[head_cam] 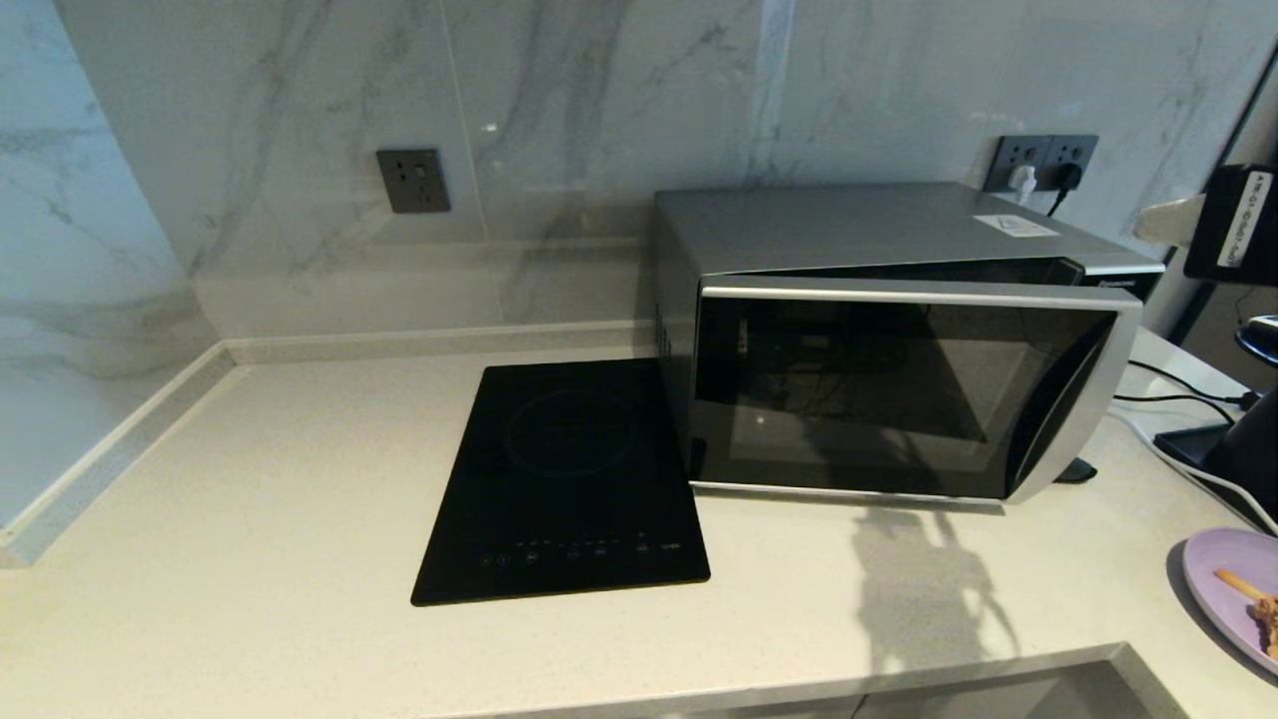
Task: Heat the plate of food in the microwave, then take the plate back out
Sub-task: Open the microwave oven
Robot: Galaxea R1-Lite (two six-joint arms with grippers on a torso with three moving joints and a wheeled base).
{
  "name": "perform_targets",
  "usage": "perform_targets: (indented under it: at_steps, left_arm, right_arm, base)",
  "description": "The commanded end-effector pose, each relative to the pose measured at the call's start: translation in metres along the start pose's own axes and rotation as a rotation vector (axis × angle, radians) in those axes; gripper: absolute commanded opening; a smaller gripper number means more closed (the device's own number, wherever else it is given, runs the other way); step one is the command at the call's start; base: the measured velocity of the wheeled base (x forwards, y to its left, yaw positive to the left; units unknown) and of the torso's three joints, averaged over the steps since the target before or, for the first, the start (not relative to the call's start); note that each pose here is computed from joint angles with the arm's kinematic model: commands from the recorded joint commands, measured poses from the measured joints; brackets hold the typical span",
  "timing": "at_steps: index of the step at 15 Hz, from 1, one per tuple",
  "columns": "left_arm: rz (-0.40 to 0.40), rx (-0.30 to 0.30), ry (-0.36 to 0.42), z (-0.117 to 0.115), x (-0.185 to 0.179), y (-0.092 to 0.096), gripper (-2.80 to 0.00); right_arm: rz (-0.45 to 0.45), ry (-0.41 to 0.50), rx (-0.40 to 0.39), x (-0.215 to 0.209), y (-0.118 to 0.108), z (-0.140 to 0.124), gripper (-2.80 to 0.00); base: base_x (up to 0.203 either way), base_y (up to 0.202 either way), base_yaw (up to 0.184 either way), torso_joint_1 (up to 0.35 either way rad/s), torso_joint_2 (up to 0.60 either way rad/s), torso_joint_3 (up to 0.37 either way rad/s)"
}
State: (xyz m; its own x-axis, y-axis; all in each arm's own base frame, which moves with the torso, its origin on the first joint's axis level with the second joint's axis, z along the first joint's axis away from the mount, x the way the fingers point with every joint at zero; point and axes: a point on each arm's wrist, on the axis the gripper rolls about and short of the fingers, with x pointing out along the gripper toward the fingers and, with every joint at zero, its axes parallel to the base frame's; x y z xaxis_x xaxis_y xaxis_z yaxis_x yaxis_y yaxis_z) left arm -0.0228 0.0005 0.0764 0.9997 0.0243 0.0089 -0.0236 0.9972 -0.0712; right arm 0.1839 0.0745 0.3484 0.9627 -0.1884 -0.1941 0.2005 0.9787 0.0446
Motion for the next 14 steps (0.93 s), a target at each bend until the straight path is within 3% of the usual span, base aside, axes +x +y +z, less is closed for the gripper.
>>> perform_targets:
  at_steps: [1,4,7,14]
  left_arm:
    - [0.0,-0.001,0.001,0.0,0.0,0.0,-2.8]
    - [0.0,-0.001,0.001,0.0,0.0,0.0,-2.8]
    - [0.0,-0.001,0.001,0.0,0.0,0.0,-2.8]
    - [0.0,-0.001,0.001,0.0,0.0,0.0,-2.8]
  right_arm:
    - [0.031,0.075,0.055,0.013,0.01,0.006,-2.8]
    - [0.05,0.188,0.19,0.037,0.014,0.015,-2.8]
    - [0.001,0.281,0.313,0.077,0.006,0.022,-2.8]
    - [-0.108,0.325,0.394,0.149,-0.027,0.018,-2.8]
  base:
    - [0.0,0.0,0.0,0.0,0.0,0.0]
    - [0.0,0.0,0.0,0.0,0.0,0.0]
    - [0.0,0.0,0.0,0.0,0.0,0.0]
    - [0.0,0.0,0.0,0.0,0.0,0.0]
